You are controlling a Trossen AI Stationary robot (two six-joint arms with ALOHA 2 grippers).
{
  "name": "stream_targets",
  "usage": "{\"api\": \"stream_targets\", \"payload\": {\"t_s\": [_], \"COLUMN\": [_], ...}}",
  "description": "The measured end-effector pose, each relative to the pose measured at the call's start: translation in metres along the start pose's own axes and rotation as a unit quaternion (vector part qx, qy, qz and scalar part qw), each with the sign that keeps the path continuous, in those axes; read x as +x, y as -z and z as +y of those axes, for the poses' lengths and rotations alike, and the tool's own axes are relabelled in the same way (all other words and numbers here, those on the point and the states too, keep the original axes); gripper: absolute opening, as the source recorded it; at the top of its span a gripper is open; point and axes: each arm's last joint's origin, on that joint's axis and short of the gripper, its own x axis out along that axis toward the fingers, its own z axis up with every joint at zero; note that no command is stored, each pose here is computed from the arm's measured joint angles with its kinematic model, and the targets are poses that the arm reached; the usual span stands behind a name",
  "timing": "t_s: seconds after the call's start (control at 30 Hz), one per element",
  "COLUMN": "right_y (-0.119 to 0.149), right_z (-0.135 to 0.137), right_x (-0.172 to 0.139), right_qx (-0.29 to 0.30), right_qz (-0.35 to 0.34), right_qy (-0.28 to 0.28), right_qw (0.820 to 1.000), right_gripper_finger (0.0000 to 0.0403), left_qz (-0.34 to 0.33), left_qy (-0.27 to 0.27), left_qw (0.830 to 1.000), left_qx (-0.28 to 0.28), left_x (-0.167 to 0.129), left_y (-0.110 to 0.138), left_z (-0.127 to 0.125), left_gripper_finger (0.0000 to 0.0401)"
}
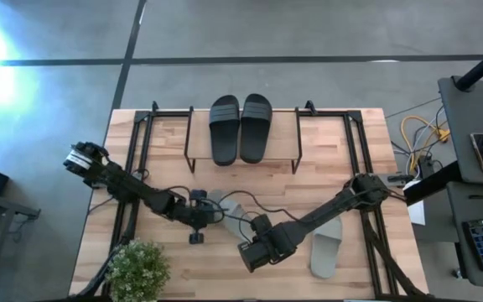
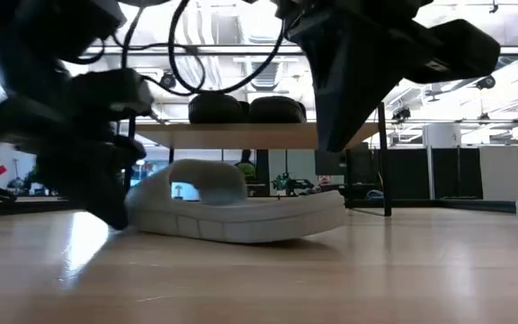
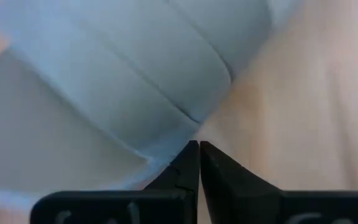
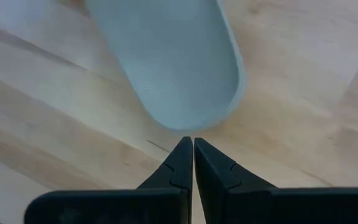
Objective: Pick and place slides into the shelf
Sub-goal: Move the left white slide to the center of the table
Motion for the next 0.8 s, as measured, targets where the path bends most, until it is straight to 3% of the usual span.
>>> {"api": "stream_targets", "payload": {"t_s": [0.23,0.33,0.5,0.67,0.8], "right_y": [0.003,0.003,0.003,0.006,0.004], "right_z": [0.005,0.006,0.0,-0.015,-0.017], "right_x": [0.011,0.011,0.002,0.01,0.031], "right_qx": [-0.001,0.006,0.034,0.057,0.051], "right_qz": [0.002,-0.02,-0.065,-0.06,-0.035], "right_qy": [-0.048,-0.056,-0.019,0.038,0.017], "right_qw": [0.999,0.998,0.997,0.996,0.998], "right_gripper_finger": [0.0008,0.0008,0.0008,0.0008,0.0008], "left_qz": [-0.035,-0.036,-0.028,-0.018,-0.022], "left_qy": [-0.075,-0.082,-0.081,-0.083,-0.078], "left_qw": [0.997,0.996,0.996,0.996,0.996], "left_qx": [0.005,0.001,0.001,-0.004,-0.021], "left_x": [-0.005,-0.011,-0.028,-0.052,-0.072], "left_y": [-0.012,-0.014,-0.014,-0.011,-0.008], "left_z": [0.02,0.025,0.027,0.031,0.034], "left_gripper_finger": [0.0,0.0,0.0,0.0,0.0]}}
